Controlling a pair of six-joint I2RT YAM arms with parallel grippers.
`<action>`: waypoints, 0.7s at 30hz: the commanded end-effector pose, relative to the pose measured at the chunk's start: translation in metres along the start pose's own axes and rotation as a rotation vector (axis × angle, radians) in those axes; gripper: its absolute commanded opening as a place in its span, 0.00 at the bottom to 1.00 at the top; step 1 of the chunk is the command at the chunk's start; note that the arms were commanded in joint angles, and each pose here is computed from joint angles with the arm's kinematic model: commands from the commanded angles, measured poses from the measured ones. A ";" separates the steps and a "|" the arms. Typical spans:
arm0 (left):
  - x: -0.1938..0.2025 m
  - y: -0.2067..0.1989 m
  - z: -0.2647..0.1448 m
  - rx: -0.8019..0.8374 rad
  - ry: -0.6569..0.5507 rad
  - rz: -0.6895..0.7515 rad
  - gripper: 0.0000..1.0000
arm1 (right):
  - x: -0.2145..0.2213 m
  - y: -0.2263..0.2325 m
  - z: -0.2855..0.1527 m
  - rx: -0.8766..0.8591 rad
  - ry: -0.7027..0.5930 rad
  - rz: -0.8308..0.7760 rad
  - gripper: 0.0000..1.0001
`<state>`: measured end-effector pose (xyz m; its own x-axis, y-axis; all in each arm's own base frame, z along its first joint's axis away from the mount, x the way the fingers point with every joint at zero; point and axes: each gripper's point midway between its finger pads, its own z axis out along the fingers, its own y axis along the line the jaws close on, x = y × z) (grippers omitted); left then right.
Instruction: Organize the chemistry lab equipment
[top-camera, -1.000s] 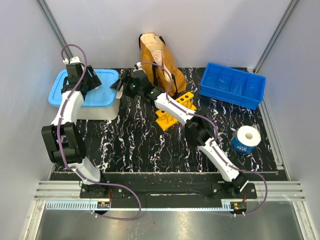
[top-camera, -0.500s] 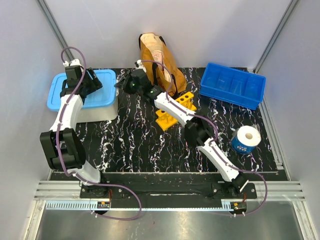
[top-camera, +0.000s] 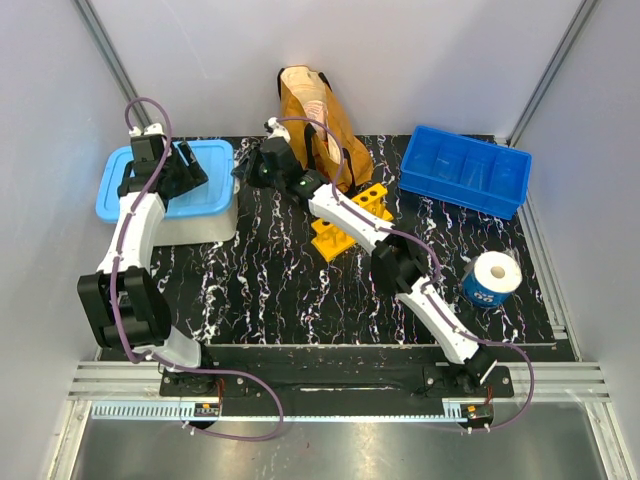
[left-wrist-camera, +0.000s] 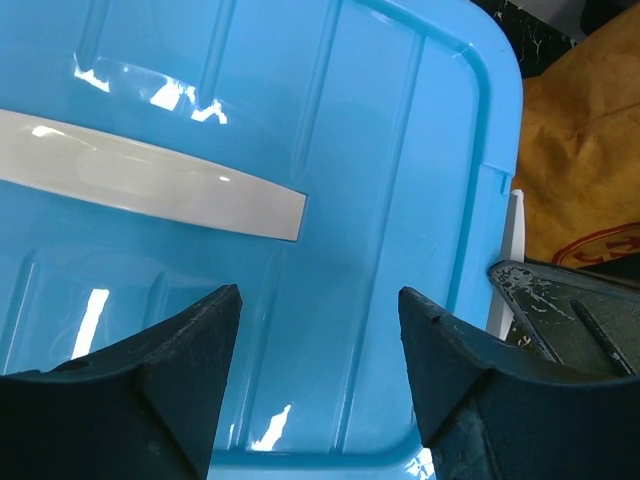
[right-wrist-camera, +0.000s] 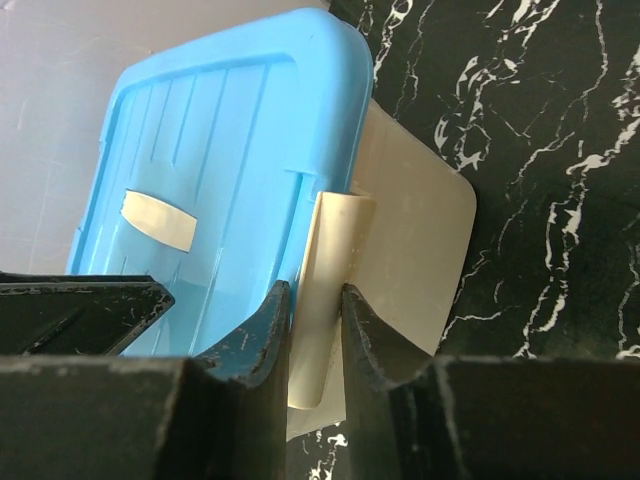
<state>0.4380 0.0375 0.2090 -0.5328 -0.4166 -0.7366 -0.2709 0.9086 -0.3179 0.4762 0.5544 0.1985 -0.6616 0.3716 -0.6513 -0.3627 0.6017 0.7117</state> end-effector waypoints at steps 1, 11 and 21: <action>-0.001 -0.004 -0.021 0.008 0.012 0.008 0.69 | -0.028 0.027 -0.031 0.015 -0.034 -0.120 0.09; -0.034 -0.008 -0.040 -0.008 -0.051 0.062 0.70 | -0.048 0.001 -0.053 0.073 0.009 -0.158 0.08; -0.002 0.007 -0.015 -0.050 0.033 0.034 0.69 | -0.042 0.012 -0.058 -0.009 0.078 -0.162 0.36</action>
<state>0.4223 0.0405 0.2271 -0.5720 -0.3766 -0.7287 -0.2708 0.9253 -0.2656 0.4754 0.4983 0.2007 -0.6624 0.2269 -0.7139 -0.3786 0.7210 0.5804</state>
